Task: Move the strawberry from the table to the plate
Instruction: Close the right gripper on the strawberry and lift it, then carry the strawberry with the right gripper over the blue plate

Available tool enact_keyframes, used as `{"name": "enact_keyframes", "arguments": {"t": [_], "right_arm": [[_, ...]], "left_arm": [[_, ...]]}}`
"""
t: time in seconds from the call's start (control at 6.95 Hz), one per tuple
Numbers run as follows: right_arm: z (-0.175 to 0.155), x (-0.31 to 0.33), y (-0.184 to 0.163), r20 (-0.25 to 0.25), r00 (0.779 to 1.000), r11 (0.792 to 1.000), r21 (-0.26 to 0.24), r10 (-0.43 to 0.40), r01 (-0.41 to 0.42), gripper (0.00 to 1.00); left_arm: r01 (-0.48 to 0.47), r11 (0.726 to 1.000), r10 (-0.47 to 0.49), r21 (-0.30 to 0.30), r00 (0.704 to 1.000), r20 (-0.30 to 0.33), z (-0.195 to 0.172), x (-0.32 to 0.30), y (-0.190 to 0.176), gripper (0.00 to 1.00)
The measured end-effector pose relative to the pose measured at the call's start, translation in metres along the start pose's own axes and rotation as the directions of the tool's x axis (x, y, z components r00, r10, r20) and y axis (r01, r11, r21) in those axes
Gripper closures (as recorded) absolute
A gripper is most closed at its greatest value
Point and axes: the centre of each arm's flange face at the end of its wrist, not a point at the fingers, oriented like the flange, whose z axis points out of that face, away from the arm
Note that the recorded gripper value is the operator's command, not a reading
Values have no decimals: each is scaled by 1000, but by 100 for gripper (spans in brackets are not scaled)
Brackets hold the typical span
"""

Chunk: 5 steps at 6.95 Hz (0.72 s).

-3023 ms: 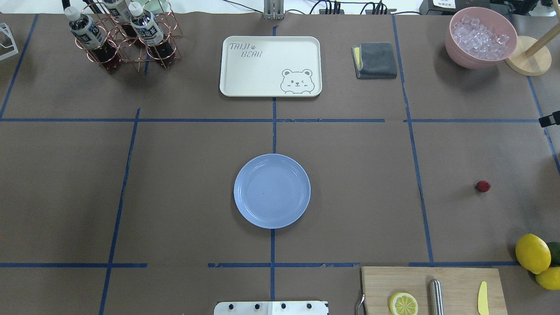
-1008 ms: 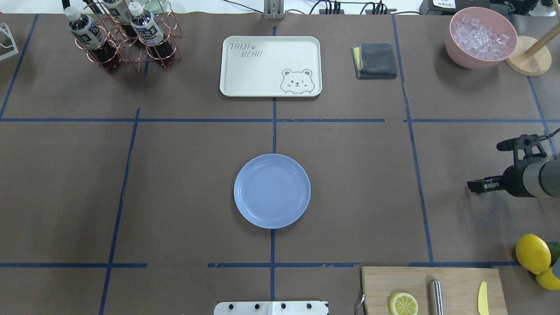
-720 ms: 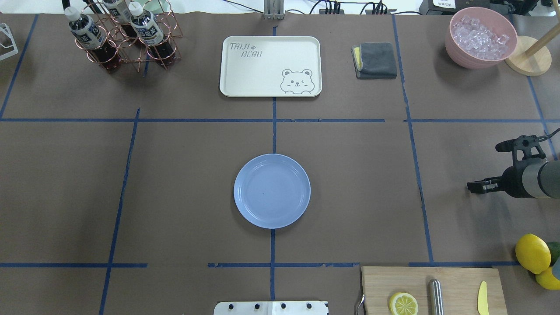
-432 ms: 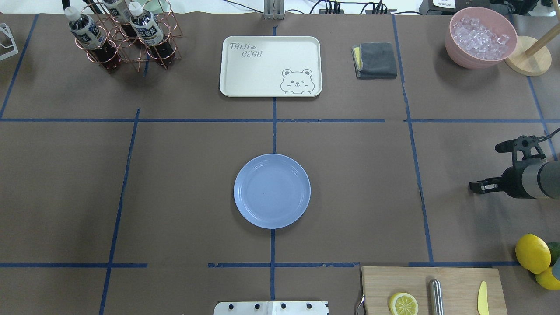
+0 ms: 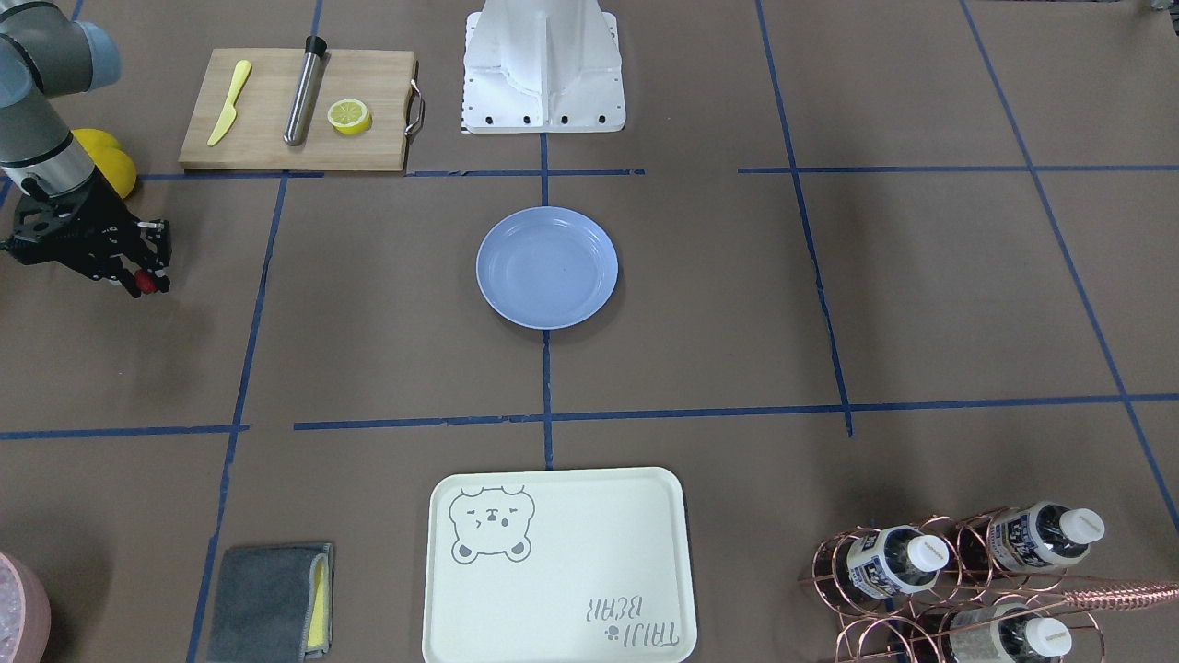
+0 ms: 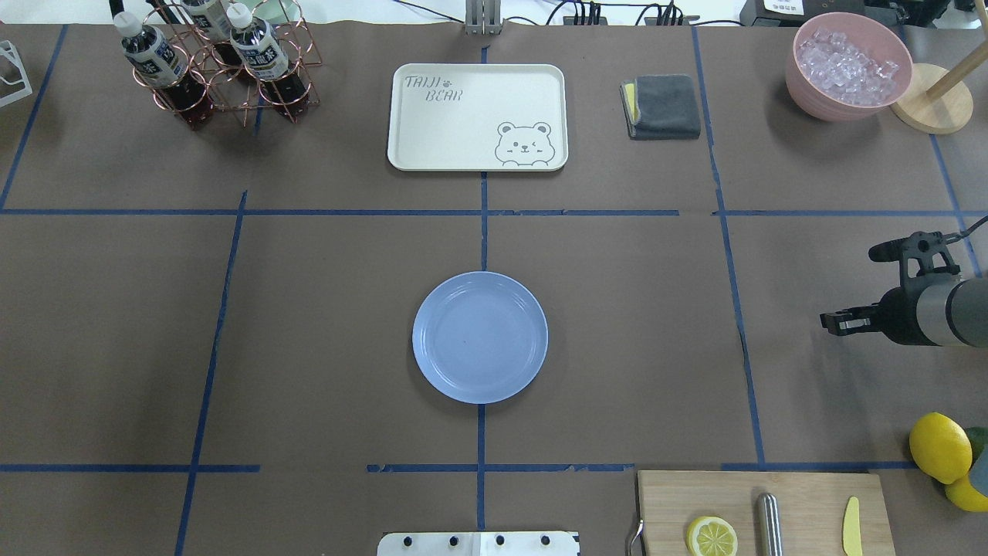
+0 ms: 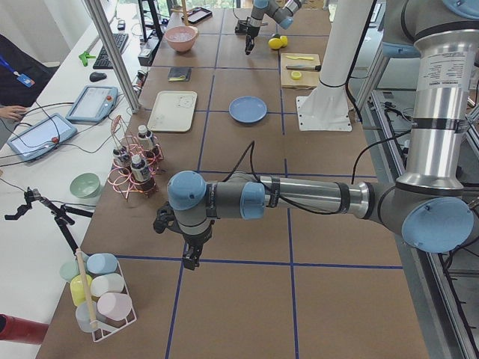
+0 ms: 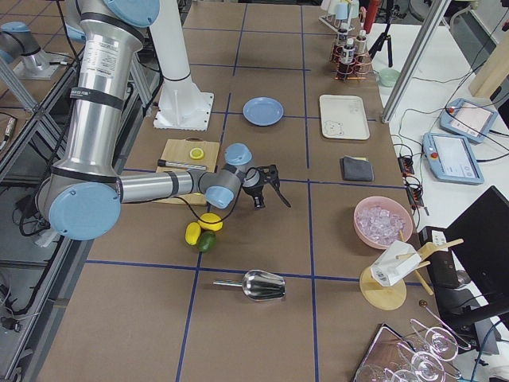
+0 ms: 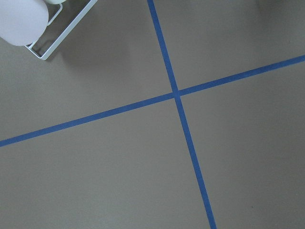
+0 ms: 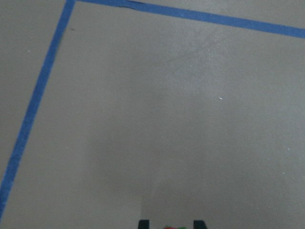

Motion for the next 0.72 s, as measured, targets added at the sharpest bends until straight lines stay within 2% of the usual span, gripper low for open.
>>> {"name": "enact_keyframes", "arguments": {"t": [0.29,0.58,0.72], "right_arm": [[-18,-68,-30,55,996,997,11,70,-71,100],[-27,-184,-72,72,986,988,-26,151,-150,100],[-31,-258,-89,61,980,981,-55,188,-185,100]], "left_arm": [[1,1000,-1,0,1000,0,0,0,1,0],[1,1000,-1,0,1000,0,0,-1,1,0],[0,1000,0,1,1000,0,-1,0,1,0]]}}
